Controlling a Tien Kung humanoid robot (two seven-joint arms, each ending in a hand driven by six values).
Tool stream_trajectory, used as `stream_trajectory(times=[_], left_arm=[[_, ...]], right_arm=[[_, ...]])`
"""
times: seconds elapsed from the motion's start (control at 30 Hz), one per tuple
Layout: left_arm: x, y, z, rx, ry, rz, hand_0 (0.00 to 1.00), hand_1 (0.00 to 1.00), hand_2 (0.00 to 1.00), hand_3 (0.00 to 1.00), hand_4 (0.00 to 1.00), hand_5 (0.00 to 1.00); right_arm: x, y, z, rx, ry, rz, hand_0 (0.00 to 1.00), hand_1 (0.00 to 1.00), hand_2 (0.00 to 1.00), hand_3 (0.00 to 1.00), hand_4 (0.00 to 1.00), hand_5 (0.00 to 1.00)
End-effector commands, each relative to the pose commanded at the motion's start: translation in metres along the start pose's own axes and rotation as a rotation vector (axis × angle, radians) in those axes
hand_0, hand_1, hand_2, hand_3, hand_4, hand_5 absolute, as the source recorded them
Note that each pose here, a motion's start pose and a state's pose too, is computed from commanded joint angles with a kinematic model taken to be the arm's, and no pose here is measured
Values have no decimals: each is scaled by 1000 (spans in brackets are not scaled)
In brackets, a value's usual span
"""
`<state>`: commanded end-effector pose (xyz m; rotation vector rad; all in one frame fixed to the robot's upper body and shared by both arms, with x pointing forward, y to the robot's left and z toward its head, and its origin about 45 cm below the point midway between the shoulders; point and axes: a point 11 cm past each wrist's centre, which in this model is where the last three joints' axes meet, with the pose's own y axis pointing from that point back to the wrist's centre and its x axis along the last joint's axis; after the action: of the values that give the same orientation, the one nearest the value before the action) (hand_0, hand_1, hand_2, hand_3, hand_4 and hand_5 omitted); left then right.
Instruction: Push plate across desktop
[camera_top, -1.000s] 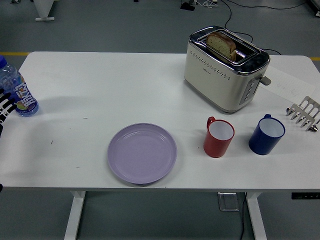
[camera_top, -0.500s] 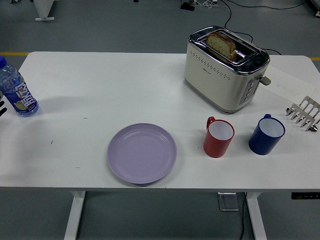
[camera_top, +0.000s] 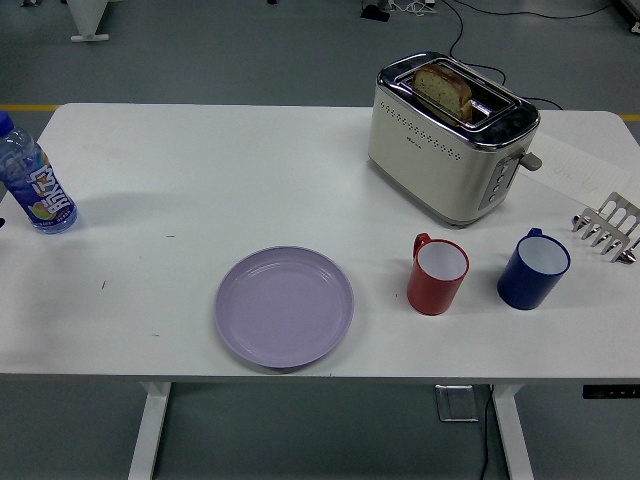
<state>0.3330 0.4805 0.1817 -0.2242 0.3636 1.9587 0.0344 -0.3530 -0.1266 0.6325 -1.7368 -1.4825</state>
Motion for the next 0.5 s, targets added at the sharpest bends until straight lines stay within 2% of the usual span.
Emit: stream_trajectory(times=[0.5], left_arm=[[3,-1,10,-24,14,8,769,765,726,698,544,998]], right_arm=[[-1,1,-5,7,1,-1,599,536,624,621,365,565]])
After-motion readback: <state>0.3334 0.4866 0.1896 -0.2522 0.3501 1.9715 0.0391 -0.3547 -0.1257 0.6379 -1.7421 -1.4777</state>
